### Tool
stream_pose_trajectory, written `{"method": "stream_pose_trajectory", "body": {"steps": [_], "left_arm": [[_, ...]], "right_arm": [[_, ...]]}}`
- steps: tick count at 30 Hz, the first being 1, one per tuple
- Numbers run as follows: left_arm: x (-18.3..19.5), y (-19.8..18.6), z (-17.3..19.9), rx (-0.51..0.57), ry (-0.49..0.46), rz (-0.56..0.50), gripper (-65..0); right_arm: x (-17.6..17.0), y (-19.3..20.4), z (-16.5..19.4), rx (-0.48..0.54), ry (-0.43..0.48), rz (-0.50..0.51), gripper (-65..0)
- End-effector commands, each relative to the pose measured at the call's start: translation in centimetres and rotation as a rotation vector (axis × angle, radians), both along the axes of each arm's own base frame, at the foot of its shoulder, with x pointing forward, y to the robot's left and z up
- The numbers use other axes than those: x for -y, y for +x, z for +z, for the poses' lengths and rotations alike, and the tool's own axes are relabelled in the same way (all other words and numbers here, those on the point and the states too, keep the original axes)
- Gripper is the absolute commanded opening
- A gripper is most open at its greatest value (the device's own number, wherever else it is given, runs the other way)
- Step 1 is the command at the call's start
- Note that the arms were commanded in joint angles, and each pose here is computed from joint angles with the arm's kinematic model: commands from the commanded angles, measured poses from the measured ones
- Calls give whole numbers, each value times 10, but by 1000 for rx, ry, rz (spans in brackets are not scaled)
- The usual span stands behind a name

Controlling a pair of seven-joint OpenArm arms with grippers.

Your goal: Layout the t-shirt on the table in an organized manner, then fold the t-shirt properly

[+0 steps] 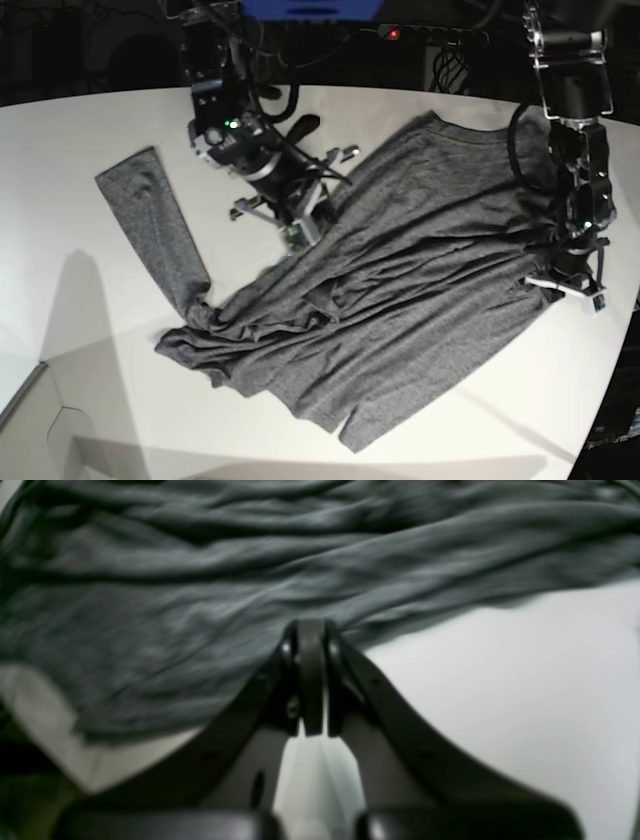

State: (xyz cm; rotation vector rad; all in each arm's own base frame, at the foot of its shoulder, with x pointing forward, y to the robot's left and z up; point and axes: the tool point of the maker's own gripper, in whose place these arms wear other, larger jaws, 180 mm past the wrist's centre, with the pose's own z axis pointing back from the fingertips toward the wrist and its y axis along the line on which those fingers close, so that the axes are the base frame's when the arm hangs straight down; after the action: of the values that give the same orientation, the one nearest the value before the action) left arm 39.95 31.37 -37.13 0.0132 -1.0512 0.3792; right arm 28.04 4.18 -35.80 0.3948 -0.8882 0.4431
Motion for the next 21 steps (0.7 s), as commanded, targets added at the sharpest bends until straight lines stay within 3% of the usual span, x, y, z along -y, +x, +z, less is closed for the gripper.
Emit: {"method": "stream_pose_trajectory", "body": {"steps": [1,6,10,21], "left_arm": [[-10,9,19,53,26,9,-623],[-46,-14,2,-1,29,90,-623],[-64,-30,-4,-15,27,142,-623],[-62,-56,-28,-79,24,141,-623]], "right_arm": [[-15,5,18,58,43,34,-650],[-35,-4,21,64,53,94,-650],[-49,-8,1,18,50,135,-650],[-103,-36,-54,-63,85,288,-650]]}}
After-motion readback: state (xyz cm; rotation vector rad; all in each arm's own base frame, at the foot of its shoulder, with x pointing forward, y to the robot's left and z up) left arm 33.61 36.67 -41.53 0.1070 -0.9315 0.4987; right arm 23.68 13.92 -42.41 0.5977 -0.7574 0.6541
